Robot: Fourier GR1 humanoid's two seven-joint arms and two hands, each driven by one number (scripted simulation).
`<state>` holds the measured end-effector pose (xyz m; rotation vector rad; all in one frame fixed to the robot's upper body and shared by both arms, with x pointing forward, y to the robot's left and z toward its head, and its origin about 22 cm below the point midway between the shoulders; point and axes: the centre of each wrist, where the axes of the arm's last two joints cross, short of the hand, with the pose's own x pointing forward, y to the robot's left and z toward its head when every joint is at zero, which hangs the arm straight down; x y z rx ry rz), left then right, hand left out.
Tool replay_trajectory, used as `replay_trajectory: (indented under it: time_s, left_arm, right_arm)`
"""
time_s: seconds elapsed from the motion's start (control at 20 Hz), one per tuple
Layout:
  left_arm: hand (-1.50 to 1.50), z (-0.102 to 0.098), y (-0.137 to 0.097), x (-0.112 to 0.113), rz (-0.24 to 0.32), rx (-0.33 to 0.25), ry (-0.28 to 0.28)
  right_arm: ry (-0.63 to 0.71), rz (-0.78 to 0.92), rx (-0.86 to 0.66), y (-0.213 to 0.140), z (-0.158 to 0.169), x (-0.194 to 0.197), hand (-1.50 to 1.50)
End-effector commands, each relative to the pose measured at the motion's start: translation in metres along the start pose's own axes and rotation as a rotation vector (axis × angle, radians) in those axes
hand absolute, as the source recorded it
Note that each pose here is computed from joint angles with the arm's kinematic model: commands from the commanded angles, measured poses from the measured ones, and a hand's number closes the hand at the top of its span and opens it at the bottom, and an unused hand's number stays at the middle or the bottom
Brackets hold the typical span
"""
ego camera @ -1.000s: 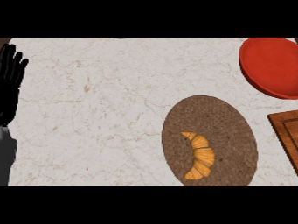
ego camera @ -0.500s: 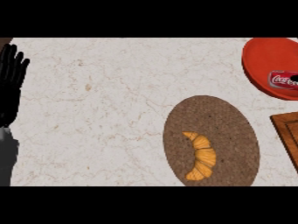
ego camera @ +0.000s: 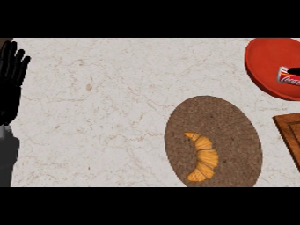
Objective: Pick the can from the placemat and place it in the bowl
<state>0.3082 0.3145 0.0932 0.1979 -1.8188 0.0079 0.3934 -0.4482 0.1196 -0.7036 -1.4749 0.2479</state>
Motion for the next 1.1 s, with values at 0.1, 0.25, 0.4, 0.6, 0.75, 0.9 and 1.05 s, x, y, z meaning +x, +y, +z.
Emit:
replay_trajectory:
  time_s: [0.1, 0.25, 0.4, 0.6, 0.75, 0.9, 1.05]
  left_arm:
    - [0.00, 0.000, -0.008, -0.001, 0.002, -0.015, 0.013]
    - [0.00, 0.002, 0.009, -0.013, -0.011, -0.001, 0.015]
    - [0.00, 0.005, 0.001, -0.004, -0.002, 0.005, 0.012]
    - [0.00, 0.014, 0.015, -0.002, -0.011, 0.010, 0.006]
    - [0.00, 0.013, 0.003, -0.013, -0.008, 0.019, 0.005]
    - [0.00, 0.009, 0.000, -0.011, 0.009, 0.025, 0.025]
    - [0.00, 0.001, 0.009, -0.001, 0.011, 0.013, 0.003]
  right_arm:
    - [-0.004, -0.142, -0.248, -0.057, 0.007, -0.002, -1.50]
    - [0.032, -0.143, -0.299, -0.085, 0.023, -0.021, -1.50]
    - [0.035, -0.218, -0.332, -0.110, 0.038, -0.034, -1.50]
    - [0.036, -0.257, -0.353, -0.151, 0.070, -0.058, -1.50]
    - [0.018, -0.286, -0.341, -0.165, 0.085, -0.070, -1.50]
    - [-0.015, -0.303, -0.360, -0.171, 0.103, -0.087, -1.50]
    - [-0.004, -0.303, -0.341, -0.185, 0.115, -0.091, -1.50]
